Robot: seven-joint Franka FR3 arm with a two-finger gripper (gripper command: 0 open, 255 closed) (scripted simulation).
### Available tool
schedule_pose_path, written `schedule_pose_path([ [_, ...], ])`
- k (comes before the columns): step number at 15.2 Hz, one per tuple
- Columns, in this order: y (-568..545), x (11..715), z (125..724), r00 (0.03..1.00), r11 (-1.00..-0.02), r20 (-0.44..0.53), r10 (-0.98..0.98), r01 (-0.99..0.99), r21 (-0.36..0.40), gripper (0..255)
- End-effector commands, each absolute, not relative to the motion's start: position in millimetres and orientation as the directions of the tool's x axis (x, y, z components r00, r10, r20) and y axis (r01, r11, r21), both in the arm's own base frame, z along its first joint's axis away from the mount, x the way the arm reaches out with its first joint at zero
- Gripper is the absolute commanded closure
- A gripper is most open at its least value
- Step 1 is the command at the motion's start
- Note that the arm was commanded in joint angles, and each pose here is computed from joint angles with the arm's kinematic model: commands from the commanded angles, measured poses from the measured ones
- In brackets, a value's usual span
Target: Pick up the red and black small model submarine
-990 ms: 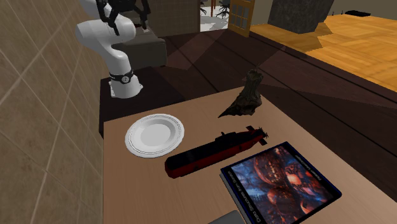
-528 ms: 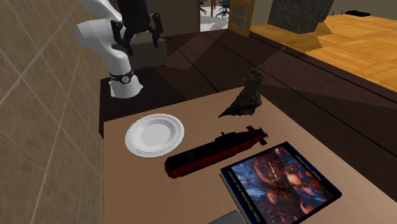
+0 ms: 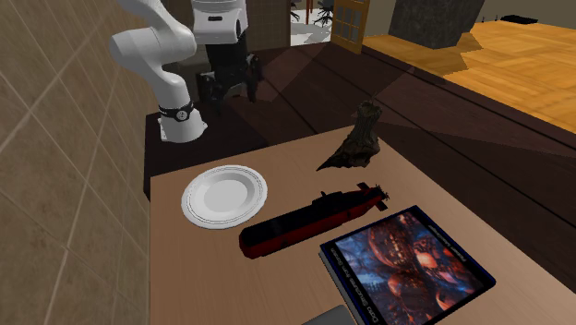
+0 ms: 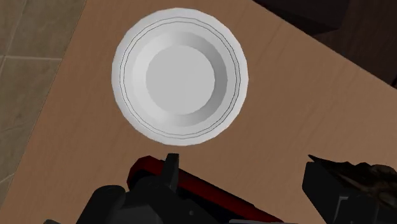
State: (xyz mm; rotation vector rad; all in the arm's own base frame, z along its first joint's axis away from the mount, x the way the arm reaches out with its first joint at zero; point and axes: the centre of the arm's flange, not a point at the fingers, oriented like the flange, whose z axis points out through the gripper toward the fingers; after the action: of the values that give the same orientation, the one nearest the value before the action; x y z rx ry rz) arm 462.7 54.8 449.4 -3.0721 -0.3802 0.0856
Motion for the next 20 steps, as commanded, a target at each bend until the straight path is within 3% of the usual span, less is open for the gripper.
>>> schedule_pose_path([
  [1, 66.9, 483.4, 435.8, 0.959, -0.959, -0.05, 0.28, 0.278, -0.051, 0],
  [20, 177.9, 665.8, 298.1, 0.812, -0.814, -0.062, 0.58, 0.578, -0.047, 0],
])
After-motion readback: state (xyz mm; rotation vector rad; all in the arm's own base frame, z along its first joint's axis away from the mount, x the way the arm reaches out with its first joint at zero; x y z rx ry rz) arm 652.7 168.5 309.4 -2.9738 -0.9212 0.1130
